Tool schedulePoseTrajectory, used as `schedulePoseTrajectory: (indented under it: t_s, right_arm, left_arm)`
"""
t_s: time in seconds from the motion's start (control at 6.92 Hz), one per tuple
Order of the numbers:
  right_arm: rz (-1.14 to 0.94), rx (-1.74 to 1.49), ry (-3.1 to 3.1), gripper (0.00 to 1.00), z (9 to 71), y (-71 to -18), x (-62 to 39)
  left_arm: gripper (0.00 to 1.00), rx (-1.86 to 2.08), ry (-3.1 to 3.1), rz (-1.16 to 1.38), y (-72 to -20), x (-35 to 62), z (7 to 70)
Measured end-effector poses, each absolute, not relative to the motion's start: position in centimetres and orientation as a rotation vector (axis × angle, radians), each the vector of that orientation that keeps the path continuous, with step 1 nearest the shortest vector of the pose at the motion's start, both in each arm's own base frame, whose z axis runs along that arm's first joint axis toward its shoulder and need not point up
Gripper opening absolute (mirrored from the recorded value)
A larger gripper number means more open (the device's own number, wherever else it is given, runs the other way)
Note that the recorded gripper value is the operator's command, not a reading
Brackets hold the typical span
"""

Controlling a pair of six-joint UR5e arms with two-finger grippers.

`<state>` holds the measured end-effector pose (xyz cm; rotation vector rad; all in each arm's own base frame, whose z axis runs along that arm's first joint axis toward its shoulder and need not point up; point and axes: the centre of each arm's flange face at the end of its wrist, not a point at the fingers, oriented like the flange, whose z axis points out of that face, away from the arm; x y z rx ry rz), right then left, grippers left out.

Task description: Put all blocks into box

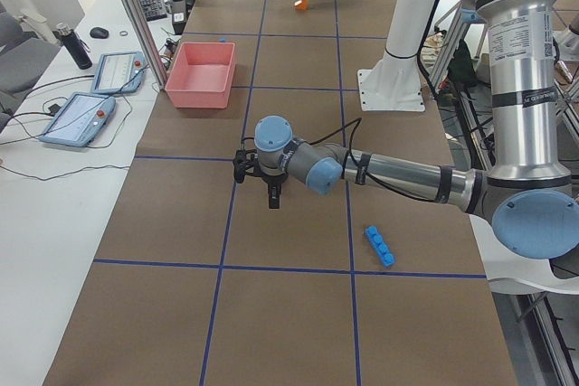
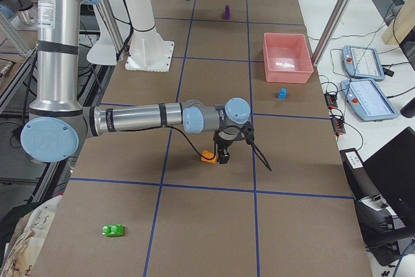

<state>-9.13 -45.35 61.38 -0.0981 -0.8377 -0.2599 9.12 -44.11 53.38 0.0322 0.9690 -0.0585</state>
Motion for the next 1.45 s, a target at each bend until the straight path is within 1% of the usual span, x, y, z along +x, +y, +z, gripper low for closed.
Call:
schedulePoseTrajectory:
  t_s: [0.43, 0.87, 1.01, 1.16, 1.3, 1.45]
  right_arm:
    - [-0.278, -0.222, -0.811, 0.98, 65.2, -44.0, -14.2]
    - [-0.29, -0.261, -0.801, 0.98, 66.5, -44.6, -16.3]
    - [-0.283, -0.274, -0.799, 0.75, 66.8, -45.3, -17.2]
    - [-0.264, -0.295, -0.799, 0.47, 67.0, -45.6, -17.8]
    - [-0.219, -0.326, -0.802, 0.0, 67.0, -45.6, -18.4]
    - [-0.159, -0.361, -0.801, 0.0, 66.8, -45.5, -18.9]
  left_arm:
    - [1.0, 0.01, 0.976, -0.075, -44.3, 10.5, 52.7]
    - [1.0, 0.005, 0.975, -0.073, -44.3, 10.8, 52.7]
    - [1.0, 0.003, 0.975, -0.072, -44.3, 10.9, 52.7]
    - [1.0, 0.001, 0.976, -0.068, -44.3, 11.1, 52.7]
    - [1.0, -0.001, 0.976, -0.065, -44.3, 11.3, 52.6]
    - [1.0, -0.003, 0.976, -0.063, -44.3, 11.4, 52.6]
